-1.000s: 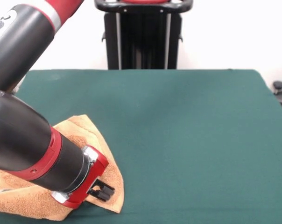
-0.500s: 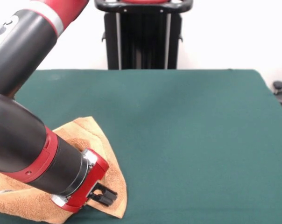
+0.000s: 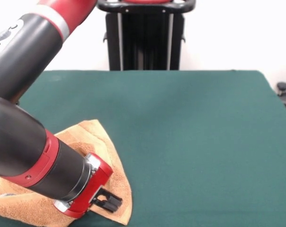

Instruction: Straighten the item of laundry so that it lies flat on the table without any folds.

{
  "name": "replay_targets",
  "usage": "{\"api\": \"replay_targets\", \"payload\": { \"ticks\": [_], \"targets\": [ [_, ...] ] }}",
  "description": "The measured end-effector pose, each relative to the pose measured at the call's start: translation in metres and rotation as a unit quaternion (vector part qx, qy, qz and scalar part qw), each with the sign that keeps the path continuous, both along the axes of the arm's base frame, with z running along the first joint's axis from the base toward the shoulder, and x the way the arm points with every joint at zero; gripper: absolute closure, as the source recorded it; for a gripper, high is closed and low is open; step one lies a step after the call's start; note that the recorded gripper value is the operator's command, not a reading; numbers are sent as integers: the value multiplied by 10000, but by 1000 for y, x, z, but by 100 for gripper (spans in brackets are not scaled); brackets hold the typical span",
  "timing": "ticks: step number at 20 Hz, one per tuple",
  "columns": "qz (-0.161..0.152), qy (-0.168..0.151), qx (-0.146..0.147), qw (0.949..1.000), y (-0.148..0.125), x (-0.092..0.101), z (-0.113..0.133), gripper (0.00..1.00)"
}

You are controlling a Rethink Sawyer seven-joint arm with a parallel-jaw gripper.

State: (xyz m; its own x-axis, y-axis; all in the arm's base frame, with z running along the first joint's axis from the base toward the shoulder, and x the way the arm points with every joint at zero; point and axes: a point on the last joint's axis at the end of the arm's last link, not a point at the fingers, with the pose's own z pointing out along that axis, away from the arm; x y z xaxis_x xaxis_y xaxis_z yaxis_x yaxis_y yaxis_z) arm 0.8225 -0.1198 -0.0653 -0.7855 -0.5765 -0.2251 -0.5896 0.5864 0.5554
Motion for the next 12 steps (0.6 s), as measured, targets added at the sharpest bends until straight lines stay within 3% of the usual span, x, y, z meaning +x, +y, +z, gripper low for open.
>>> {"api": "replay_targets", "payload": {
  "ticks": [6,12],
  "targets": [
    [-84,-47,151,9998,2,0,-2,100],
    [-387,-102,296,9988,9,4,-4,100]
  ]
}}
